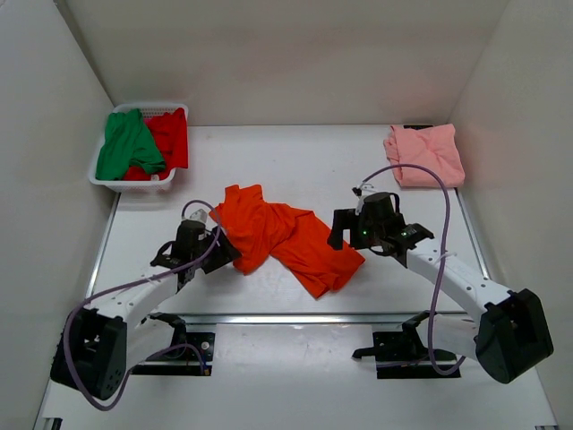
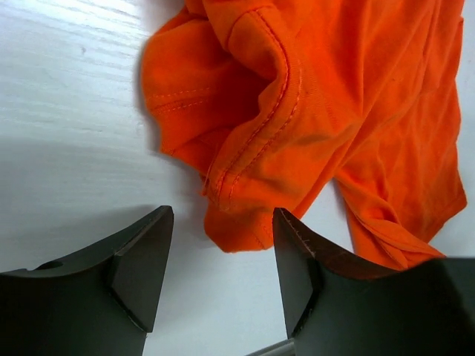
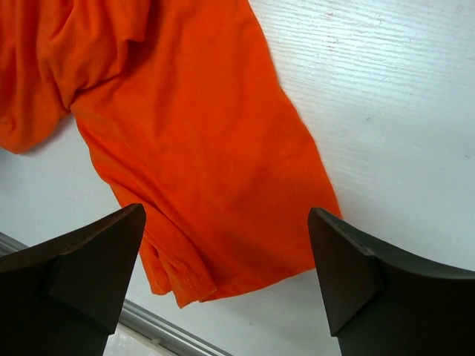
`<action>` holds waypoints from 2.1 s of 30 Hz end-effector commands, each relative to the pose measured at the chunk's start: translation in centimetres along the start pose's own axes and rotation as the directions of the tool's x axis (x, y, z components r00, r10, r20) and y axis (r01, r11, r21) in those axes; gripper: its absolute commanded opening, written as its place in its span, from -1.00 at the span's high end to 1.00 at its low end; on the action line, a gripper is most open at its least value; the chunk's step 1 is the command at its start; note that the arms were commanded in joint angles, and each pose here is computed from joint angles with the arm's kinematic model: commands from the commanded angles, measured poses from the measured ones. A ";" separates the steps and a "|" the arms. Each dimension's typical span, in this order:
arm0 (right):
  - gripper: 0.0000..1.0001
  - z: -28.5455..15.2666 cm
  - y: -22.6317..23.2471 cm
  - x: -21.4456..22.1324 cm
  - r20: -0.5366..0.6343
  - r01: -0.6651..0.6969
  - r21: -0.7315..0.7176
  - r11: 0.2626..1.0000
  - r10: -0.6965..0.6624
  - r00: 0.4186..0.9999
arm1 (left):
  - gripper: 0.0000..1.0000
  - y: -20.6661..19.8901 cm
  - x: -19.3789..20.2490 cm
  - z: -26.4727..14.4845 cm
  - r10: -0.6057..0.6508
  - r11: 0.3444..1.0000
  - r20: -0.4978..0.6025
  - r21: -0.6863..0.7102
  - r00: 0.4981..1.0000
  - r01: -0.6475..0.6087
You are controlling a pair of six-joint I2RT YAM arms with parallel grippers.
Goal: Fold and stack the t-shirts
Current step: Flatten out the tshirt
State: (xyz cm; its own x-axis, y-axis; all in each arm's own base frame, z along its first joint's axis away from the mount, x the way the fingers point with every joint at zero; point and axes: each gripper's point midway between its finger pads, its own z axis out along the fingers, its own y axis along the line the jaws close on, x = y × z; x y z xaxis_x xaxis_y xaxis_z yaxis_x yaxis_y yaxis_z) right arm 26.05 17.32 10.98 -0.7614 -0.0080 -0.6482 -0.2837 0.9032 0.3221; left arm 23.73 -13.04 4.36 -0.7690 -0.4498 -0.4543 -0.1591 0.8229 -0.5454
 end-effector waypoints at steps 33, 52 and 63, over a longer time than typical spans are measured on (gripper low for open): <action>1.00 -6.3 3.1 -2.5 0.011 0.117 -0.057 0.991 -0.117 0.993 | 1.00 -10.0 -14.2 -8.5 -0.021 0.971 0.265 0.236 0.964 -0.044; 0.99 -30.5 3.3 -16.8 0.663 0.222 0.099 0.970 -0.231 0.712 | 1.00 -18.1 -24.2 -36.9 -0.171 0.946 0.819 0.292 0.548 -0.141; 1.00 -21.8 -0.3 -18.2 0.553 0.171 0.025 0.985 -0.156 0.818 | 1.00 -11.8 -21.4 -11.3 -0.042 0.990 0.384 0.140 0.922 -0.013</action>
State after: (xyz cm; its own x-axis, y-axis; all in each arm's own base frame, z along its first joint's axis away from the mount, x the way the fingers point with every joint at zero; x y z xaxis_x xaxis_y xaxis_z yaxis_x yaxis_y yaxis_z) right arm 23.48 7.14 42.29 -0.1491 0.0843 -0.9852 -0.3800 0.9150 0.1358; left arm 30.84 -5.96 41.62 -0.1136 -0.6378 -0.7618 0.0365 0.7636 -0.6447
